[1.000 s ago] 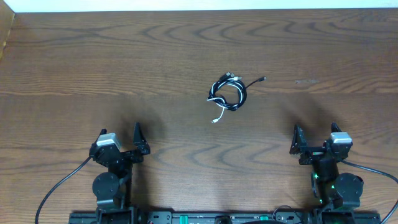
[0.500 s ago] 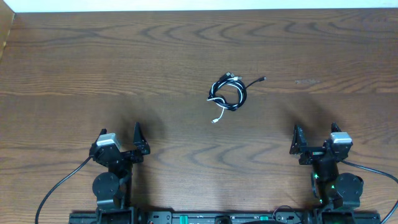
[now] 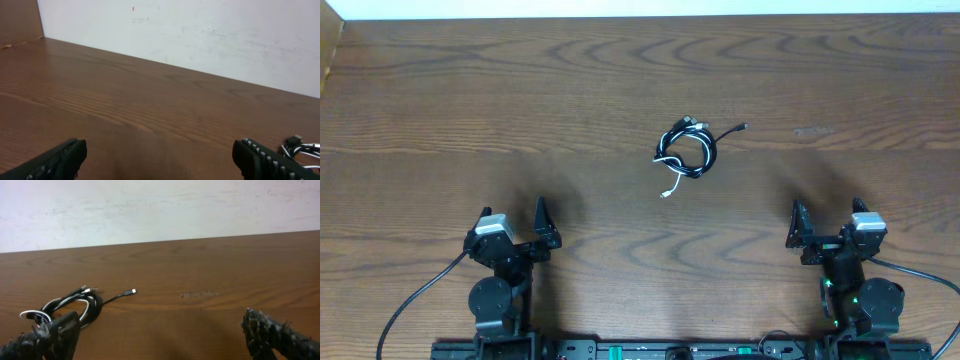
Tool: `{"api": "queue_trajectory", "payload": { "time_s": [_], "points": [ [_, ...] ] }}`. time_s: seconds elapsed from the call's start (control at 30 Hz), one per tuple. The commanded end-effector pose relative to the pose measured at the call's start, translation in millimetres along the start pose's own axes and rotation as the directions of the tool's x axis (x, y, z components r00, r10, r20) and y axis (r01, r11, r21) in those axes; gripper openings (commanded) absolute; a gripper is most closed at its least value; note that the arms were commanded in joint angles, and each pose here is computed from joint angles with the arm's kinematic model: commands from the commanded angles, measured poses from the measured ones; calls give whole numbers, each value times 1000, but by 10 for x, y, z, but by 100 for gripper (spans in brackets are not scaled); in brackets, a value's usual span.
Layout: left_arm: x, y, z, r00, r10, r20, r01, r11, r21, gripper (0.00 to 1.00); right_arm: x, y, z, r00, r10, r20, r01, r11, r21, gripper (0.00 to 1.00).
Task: Untangle cables
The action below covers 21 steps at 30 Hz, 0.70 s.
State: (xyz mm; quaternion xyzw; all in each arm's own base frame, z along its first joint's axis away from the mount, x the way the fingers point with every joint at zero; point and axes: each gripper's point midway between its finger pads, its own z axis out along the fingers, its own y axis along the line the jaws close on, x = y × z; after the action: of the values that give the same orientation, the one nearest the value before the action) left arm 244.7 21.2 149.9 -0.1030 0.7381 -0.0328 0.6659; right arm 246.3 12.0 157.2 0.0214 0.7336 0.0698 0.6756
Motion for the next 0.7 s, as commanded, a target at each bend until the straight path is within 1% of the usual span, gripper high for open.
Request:
{"api": "queue_trajectory", "payload": {
  "time_s": [0.0,0.37,0.47,0.53,0.67],
  "points": [
    [156,79,4,998,18,-53,-20,999,-40,98,38,25,7,1000,8,-12,-8,1000,-11,99],
    [154,79,4,998,18,-53,-20,999,-40,98,36,21,7,1000,8,-11,-8,1000,-9,99],
    [144,133,1,999,24,-48,-27,997,-71,98,37,20,7,1000,8,-12,-8,1000,-8,99],
    [142,139,1,998,49,-48,-52,996,-73,98,36,21,7,1000,8,-11,-8,1000,-9,99],
    [140,135,1,997,52,-48,-55,996,-71,98,35,74,5,1000,7,-13,-8,999,-39,99]
  ]
}}
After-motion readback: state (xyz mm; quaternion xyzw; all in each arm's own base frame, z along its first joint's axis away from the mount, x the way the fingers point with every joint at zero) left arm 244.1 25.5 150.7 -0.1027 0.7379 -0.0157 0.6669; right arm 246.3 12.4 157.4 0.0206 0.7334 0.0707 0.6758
